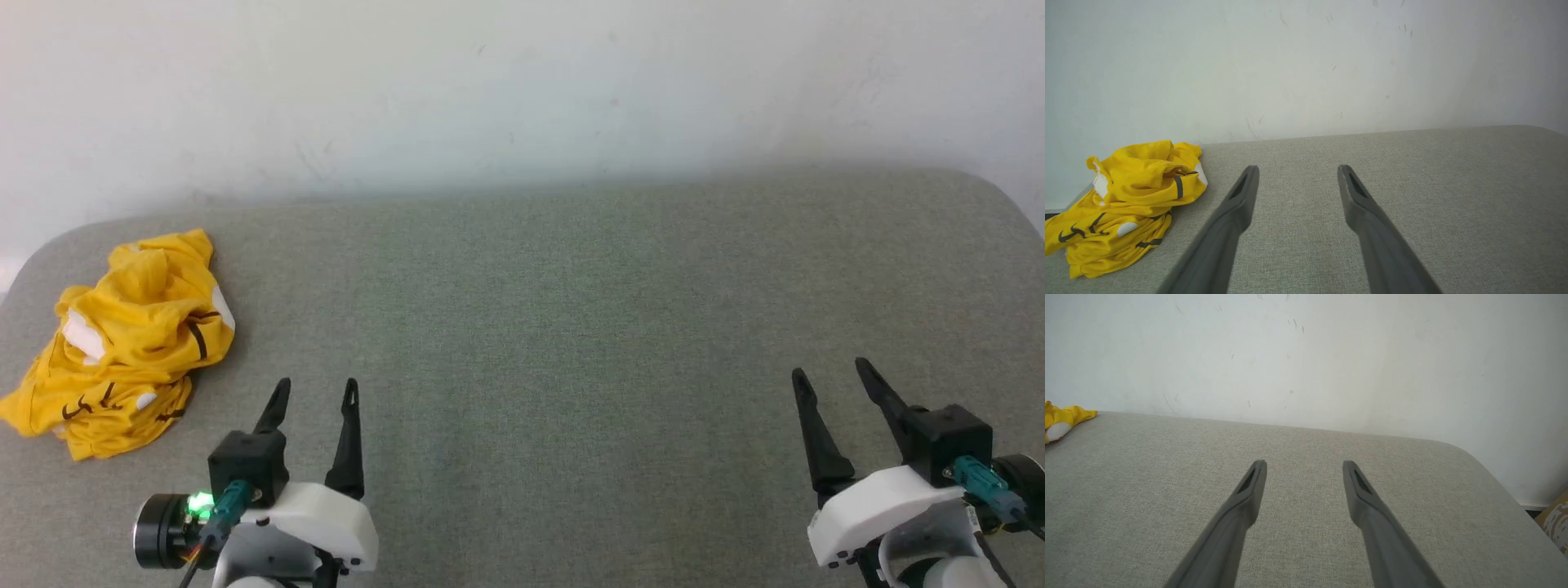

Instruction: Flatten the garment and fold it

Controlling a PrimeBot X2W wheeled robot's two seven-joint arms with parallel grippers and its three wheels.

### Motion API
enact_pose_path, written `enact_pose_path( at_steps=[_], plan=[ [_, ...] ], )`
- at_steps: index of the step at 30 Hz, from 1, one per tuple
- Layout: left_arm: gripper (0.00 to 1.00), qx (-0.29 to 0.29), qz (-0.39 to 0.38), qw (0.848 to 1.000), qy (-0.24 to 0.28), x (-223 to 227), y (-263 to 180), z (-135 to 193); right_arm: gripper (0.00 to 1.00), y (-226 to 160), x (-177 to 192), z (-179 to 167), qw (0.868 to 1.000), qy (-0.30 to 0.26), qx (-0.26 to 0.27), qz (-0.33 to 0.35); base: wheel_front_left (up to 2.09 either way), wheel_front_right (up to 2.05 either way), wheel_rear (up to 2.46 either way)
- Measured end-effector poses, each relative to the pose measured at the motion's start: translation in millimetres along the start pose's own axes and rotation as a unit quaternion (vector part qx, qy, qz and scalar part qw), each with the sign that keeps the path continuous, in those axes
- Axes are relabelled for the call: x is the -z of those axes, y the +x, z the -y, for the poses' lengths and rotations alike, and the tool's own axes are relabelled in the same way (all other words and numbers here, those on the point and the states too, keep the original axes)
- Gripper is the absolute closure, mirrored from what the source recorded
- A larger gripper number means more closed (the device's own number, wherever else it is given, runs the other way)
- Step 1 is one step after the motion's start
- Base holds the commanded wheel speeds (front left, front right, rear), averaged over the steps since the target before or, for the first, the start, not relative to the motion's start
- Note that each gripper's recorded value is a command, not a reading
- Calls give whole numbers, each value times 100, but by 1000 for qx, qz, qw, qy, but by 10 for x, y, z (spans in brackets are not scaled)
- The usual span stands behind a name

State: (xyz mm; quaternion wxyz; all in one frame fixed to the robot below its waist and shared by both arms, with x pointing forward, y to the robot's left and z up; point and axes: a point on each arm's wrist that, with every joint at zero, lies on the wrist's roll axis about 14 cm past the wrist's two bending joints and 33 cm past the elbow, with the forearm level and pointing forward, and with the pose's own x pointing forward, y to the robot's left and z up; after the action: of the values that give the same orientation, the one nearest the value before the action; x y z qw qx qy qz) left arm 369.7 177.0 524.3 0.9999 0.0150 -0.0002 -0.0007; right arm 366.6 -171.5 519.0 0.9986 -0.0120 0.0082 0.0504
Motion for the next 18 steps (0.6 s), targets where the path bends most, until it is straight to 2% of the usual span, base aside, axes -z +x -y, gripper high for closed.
enact_pose_path(
  at_steps=[18],
  plan=[
    [0,1,6,1000,-18,26,-25,15,0,-16,-13,137,1000,14,20,14,0,0,0]
  ],
)
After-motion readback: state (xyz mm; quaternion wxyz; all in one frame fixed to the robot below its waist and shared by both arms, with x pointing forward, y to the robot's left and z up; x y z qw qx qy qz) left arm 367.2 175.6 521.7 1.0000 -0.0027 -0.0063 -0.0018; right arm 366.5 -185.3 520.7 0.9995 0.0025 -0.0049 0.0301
